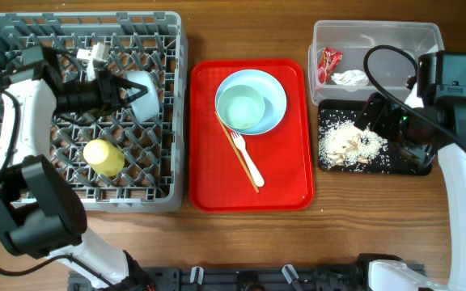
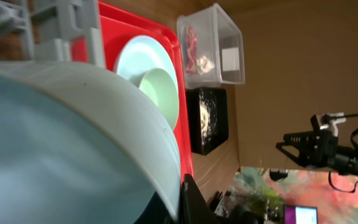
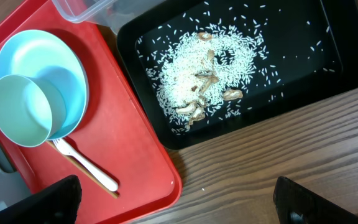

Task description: Sort waste into correct bins and load items into the dishwasher rack

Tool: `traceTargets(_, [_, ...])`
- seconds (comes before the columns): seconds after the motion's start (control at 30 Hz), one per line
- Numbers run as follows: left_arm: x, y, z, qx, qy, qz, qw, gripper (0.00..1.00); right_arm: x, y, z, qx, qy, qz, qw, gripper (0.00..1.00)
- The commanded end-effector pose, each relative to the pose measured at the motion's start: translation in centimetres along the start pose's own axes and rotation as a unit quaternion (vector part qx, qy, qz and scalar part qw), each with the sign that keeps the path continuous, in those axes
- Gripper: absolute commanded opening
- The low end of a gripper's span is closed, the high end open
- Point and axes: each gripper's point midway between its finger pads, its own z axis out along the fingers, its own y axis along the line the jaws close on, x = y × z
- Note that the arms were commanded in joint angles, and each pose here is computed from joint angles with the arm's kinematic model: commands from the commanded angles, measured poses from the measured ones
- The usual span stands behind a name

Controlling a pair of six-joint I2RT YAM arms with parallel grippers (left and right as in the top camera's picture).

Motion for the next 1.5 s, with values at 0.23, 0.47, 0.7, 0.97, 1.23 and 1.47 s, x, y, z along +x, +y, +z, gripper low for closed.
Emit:
traceTargets(0.23, [3.5,7.5,-2.2,-0.178,0.059,-0.101,0.977,0.36,0.0,-0.4,0.0,0.009,-0.003,-0.004,1.000,1.00])
traceTargets(0.47, [5.1,7.6,-2.8,-0.198,0.078,-0.153,0.965,1.00,0.0,-0.5,0.0,0.009,-0.002,-0.005,1.000,1.00])
traceTargets(0.7, [4.5,4.6,-4.3,-0.203,0.059,-0.127,0.969,1.00,0.1,-0.5,0.0,0.010,-0.001,-0.005,1.000,1.00])
traceTargets(0.97, [3.9,-2.1,-6.9,-0.220,-0.016,-0.055,0.974,1.00,0.1,-0.5,0.0,0.010,-0.001,-0.005,1.000,1.00])
traceTargets(1.23, [2.6,-10.2,-0.3,-0.157,-0.016,0.123,0.980,1.00,-0.1,-0.4,0.0,0.008,-0.006,-0.005,1.000,1.00])
traceTargets(1.47, [1.9,-11.5,10.5,-0.256,-0.033,0.174,0.950,1.00,0.0,-0.5,0.0,0.011,-0.004,-0.005,1.000,1.00])
